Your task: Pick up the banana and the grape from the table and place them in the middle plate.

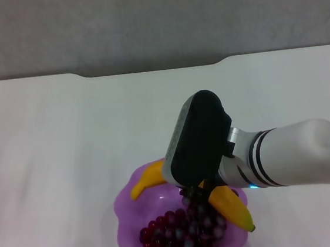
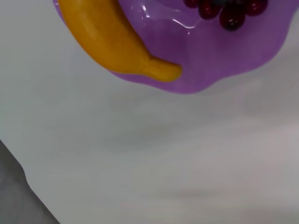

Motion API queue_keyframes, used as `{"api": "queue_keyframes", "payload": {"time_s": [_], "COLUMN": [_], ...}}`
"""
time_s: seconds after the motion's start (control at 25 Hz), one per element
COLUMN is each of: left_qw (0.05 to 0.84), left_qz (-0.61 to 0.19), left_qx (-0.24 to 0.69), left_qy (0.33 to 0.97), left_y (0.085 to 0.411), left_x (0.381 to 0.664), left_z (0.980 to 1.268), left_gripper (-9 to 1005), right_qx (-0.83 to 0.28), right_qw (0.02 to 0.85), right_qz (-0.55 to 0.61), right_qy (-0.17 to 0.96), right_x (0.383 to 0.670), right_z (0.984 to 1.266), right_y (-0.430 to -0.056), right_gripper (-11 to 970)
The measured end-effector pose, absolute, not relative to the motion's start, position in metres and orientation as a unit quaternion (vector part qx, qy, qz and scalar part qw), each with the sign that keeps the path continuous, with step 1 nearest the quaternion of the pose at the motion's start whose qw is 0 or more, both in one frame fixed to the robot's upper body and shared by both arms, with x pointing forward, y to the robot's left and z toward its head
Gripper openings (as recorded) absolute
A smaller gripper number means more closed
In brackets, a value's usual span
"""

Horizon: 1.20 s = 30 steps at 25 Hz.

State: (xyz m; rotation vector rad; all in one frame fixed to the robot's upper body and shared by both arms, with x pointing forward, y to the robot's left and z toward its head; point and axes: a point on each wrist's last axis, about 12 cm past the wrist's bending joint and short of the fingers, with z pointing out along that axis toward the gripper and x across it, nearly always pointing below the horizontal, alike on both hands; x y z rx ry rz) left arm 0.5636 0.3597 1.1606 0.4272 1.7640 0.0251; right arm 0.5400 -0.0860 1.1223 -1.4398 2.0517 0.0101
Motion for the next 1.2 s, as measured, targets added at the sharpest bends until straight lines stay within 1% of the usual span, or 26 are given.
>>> {"api": "queue_keyframes", "payload": {"time_s": [0.56, 0.8, 1.0, 1.2], "left_qw": [0.615, 0.615, 0.615, 0.613], "left_qz": [0.011, 0.011, 0.011, 0.006], "left_qx": [0.186, 0.186, 0.185, 0.192], "left_qy": [0.766, 0.766, 0.766, 0.766], "left_y": [0.3598, 0.3599, 0.3602, 0.356], "left_x": [0.563, 0.5629, 0.5624, 0.5632], "left_z": [1.1604, 1.1602, 1.16, 1.1594], "left_gripper": [857, 856, 857, 857], "right_qx": [-0.535, -0.536, -0.536, -0.52], "right_qw": [0.317, 0.317, 0.317, 0.34], "right_qz": [0.012, 0.013, 0.013, 0.029], "right_qy": [0.783, 0.783, 0.782, 0.783], "right_x": [0.5398, 0.5392, 0.5388, 0.5404], "right_z": [1.1248, 1.1244, 1.1246, 1.1283], "right_y": [-0.0817, -0.0812, -0.0808, -0.0784], "right_gripper": [512, 561, 762, 859]}}
